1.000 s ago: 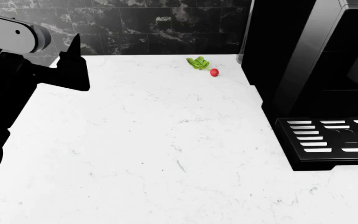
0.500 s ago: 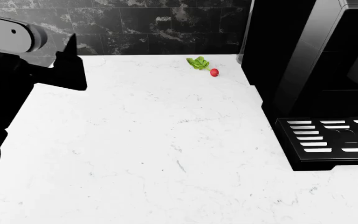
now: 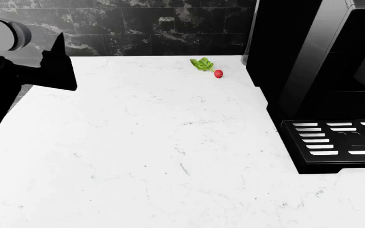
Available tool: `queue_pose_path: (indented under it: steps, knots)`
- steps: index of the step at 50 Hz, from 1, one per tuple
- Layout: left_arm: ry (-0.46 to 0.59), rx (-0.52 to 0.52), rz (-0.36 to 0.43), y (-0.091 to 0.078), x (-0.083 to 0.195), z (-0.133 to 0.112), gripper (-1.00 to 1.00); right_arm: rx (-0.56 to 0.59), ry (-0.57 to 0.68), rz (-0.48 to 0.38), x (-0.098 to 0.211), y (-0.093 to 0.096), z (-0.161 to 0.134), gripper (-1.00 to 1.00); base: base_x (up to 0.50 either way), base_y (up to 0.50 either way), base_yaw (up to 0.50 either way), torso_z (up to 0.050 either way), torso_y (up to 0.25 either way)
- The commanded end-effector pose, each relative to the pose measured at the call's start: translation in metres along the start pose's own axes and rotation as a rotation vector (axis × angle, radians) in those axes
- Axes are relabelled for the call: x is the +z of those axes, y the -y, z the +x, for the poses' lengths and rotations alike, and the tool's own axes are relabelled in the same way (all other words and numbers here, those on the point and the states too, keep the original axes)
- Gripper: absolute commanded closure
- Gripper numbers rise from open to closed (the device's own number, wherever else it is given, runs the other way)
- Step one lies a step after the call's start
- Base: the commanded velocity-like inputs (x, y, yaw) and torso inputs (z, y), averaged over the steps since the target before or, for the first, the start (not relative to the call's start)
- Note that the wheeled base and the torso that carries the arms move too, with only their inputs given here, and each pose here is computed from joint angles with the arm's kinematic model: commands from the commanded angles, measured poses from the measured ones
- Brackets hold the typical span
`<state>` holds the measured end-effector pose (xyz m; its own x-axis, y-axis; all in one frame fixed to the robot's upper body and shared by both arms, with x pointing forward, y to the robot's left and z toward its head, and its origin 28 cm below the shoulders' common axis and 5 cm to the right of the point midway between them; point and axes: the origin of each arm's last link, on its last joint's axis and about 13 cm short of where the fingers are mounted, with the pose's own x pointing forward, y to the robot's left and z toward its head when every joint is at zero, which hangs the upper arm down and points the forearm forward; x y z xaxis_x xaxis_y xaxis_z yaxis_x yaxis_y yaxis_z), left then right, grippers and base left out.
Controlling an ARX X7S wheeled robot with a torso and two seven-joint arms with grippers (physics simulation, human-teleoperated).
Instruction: A wet mug is on the counter and needs to be dried. Pick it up and place it upside down in the open cabinet.
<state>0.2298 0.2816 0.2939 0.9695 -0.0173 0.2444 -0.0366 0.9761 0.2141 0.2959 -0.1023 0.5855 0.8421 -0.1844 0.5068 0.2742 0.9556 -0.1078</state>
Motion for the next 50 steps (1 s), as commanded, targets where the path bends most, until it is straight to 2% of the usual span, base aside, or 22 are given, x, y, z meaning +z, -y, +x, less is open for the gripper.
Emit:
queue_pose_path:
  steps: [1,13,30,32,38,50]
  knots:
    - [-0.005,0.022,-0.007,-0.004,-0.002,-0.001,-1.0,0.027,0.024,-0.024,0.004,-0.007,-0.002,1.0,0.0,0.0,0.0,0.0,0.0]
    - [-0.005,0.042,-0.009,-0.01,-0.003,-0.004,-1.0,0.066,0.067,-0.006,0.012,-0.017,-0.006,1.0,0.0,0.0,0.0,0.0,0.0]
    - [-0.013,0.05,-0.008,-0.012,-0.006,-0.005,-1.0,0.119,0.028,-0.018,0.001,-0.024,-0.003,1.0,0.0,0.0,0.0,0.0,0.0]
    - [-0.014,0.051,-0.007,-0.012,-0.006,-0.006,-1.0,0.15,0.04,0.007,0.001,-0.025,-0.002,1.0,0.0,0.0,0.0,0.0,0.0]
    - [-0.017,0.056,-0.004,-0.012,-0.008,-0.004,-1.0,0.161,0.056,-0.003,0.003,-0.024,-0.002,1.0,0.0,0.0,0.0,0.0,0.002]
    - [-0.019,0.06,-0.008,-0.013,-0.01,-0.005,-1.0,0.174,0.07,0.003,0.007,-0.024,-0.004,1.0,0.28,-0.02,0.0,0.0,0.0]
